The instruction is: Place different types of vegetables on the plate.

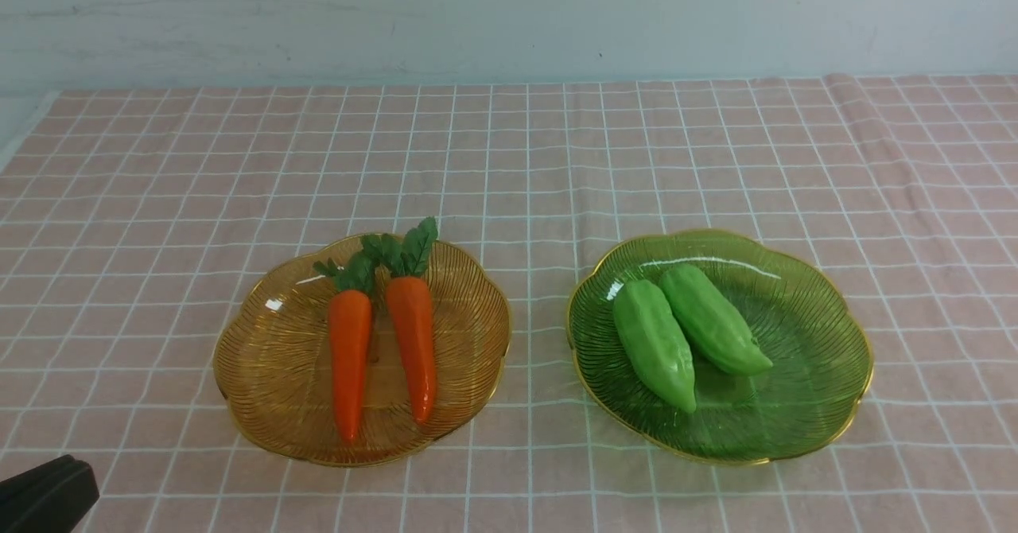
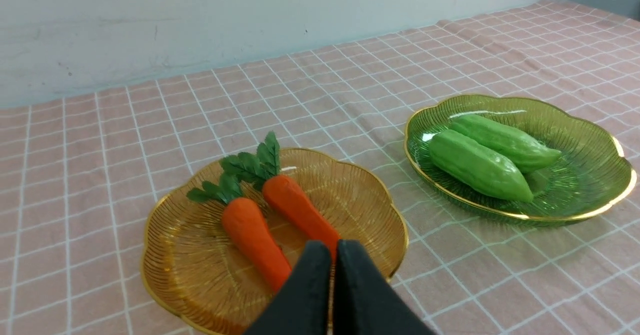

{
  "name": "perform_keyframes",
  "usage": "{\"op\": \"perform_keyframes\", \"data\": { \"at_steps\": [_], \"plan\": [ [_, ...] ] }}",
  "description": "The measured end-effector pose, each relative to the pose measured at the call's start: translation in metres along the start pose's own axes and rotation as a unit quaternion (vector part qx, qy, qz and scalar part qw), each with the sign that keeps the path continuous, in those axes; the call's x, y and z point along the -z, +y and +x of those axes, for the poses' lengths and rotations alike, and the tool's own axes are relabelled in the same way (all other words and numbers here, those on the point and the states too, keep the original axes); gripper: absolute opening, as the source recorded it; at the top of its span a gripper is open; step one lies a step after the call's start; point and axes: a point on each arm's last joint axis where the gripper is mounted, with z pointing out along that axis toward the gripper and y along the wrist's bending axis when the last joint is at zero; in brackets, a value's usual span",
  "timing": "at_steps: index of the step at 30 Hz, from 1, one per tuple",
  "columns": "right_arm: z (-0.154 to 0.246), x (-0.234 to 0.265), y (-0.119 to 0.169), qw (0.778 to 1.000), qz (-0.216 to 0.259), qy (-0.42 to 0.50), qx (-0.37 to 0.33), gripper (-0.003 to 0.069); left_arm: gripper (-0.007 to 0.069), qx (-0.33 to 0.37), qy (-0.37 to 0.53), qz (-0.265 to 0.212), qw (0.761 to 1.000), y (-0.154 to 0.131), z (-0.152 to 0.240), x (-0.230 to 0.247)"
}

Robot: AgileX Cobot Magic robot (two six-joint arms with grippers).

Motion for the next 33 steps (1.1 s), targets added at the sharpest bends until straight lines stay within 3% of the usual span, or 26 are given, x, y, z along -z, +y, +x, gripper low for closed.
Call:
{"op": "perform_keyframes", "data": {
  "at_steps": [4,10,15,19,33],
  "plan": [
    [0.0,0.0,0.0,1.0,0.0,0.0,0.0,-0.0015,-0.0003,-0.018,-0.009,-0.019,1.0,0.004,-0.001,0.001],
    [0.0,0.0,0.0,1.0,0.0,0.0,0.0,-0.0015,-0.0003,-0.012,-0.018,-0.107,0.994,0.013,0.015,-0.003],
    [0.0,0.0,0.0,1.0,0.0,0.0,0.0,-0.0015,-0.0003,0.008,-0.014,-0.182,0.983,0.026,0.067,-0.019],
    [0.0,0.0,0.0,1.0,0.0,-0.001,0.0,-0.0015,-0.0003,-0.001,0.02,-0.186,0.982,0.029,0.109,-0.028],
    [0.0,0.0,0.0,1.0,0.0,-0.002,0.0,-0.0015,-0.0003,-0.003,0.052,-0.178,0.983,0.028,0.116,-0.028]
  ]
}}
